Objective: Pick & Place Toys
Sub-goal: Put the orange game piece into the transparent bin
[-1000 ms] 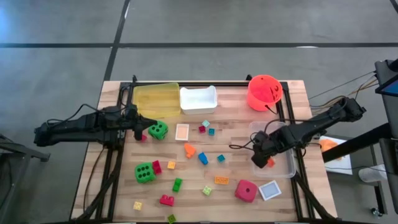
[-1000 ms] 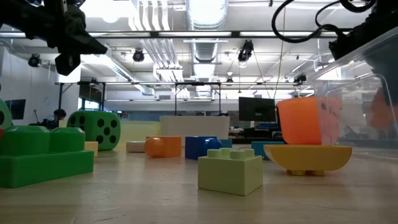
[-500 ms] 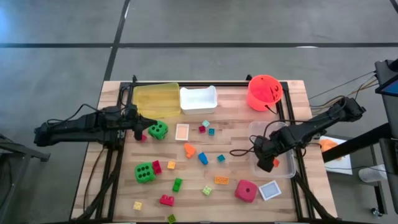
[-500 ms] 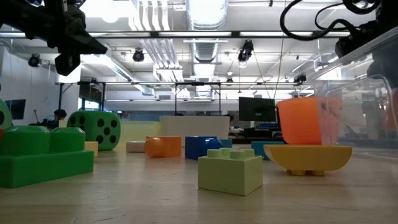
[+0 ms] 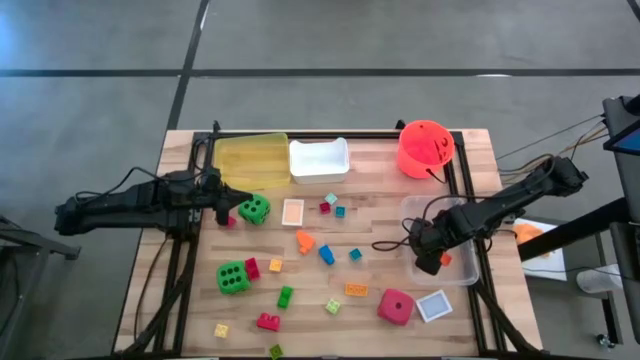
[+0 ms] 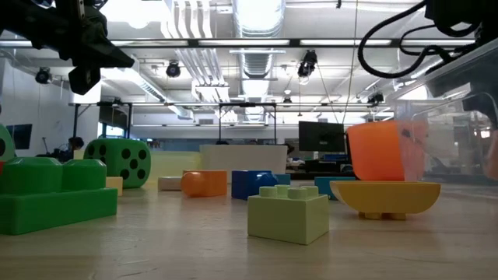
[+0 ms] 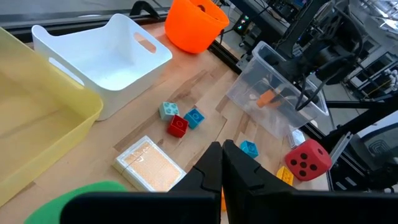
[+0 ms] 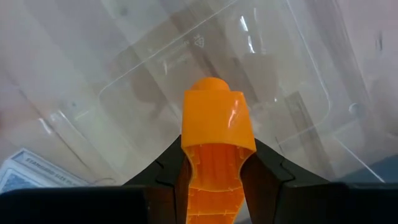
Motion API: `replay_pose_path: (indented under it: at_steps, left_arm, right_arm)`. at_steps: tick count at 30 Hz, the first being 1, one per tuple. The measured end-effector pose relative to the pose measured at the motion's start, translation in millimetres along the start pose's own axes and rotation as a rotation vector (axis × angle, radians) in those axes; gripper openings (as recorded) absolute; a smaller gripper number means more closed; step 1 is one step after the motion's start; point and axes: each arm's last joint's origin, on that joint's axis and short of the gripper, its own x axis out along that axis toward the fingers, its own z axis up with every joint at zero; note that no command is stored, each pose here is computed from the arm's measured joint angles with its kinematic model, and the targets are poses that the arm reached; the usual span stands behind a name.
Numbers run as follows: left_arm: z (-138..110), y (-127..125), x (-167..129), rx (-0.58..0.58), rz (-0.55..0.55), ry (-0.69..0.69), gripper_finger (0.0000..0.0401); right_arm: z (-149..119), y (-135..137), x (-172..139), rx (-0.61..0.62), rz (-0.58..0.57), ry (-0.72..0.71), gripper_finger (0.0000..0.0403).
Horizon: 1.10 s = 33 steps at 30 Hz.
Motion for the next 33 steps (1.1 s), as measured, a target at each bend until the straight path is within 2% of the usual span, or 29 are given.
replay_pose_path:
  at_steps: [22,33]
  left_arm:
    - [0.0,0.0,0.0,0.000,0.000,0.000,0.0000]
    - [0.0,0.0,0.0,-0.001,0.000,0.000,0.0000]
  right_arm:
    - [-1.6,-1.2,10.3,0.026,0.029,0.018,0.0102]
    - [-1.4,-0.8,10.3,0.046,0.035,0.020,0.0178]
